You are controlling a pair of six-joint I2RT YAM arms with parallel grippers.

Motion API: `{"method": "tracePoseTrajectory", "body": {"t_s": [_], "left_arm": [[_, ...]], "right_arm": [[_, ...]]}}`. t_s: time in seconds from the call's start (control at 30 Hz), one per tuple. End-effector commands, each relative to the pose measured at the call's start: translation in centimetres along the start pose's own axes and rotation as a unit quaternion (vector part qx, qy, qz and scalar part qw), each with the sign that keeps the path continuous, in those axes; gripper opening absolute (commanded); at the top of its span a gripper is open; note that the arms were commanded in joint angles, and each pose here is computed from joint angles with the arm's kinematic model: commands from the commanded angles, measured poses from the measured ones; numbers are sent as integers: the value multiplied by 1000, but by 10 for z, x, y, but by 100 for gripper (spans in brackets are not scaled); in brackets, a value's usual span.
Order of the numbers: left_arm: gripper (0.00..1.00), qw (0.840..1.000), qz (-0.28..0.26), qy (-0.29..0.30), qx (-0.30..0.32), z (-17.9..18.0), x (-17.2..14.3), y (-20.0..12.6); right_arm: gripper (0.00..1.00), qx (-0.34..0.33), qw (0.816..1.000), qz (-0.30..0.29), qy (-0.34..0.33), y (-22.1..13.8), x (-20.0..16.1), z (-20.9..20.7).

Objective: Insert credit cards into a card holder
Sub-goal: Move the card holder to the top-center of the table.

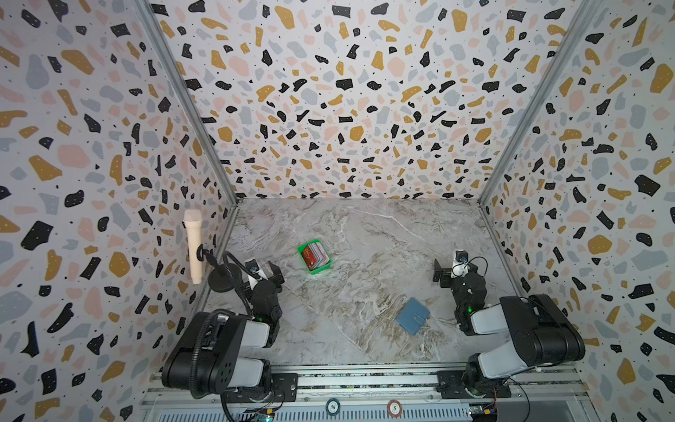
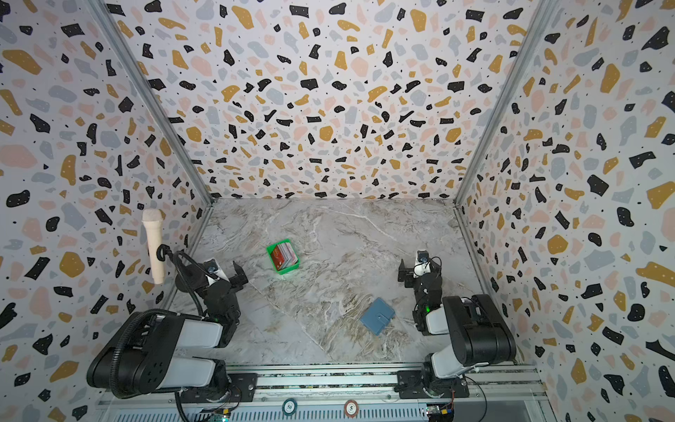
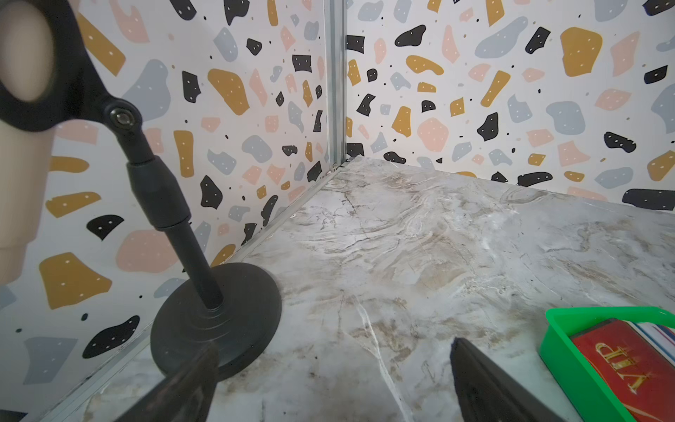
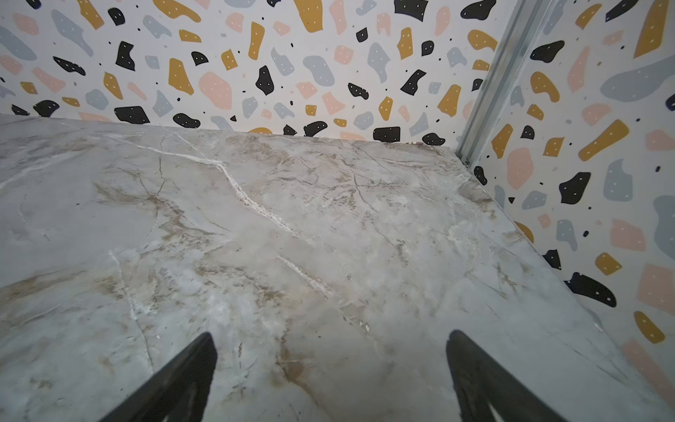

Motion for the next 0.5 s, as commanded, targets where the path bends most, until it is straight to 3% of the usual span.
{"method": "tracePoseTrajectory", "body": {"t_s": [0.0, 0.47], "left_arm": [[100, 1000, -28, -11, 3, -2, 18, 2], [100, 1000, -27, -11, 3, -2, 18, 2]], "right_arm": [[99, 0, 1000, -21, 3, 3, 15, 0], [99, 0, 1000, -20, 3, 3, 15, -1]]}}
Point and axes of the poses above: each gripper's point midway between its finger pads, its own y axis out along the fingers, its own z axis along the line the jaws close on, x = y × z, the point moved 1 cm from there along -y, back along the fingers, and after that the axes turned 1 degree about -y, right-handed, at the moved point
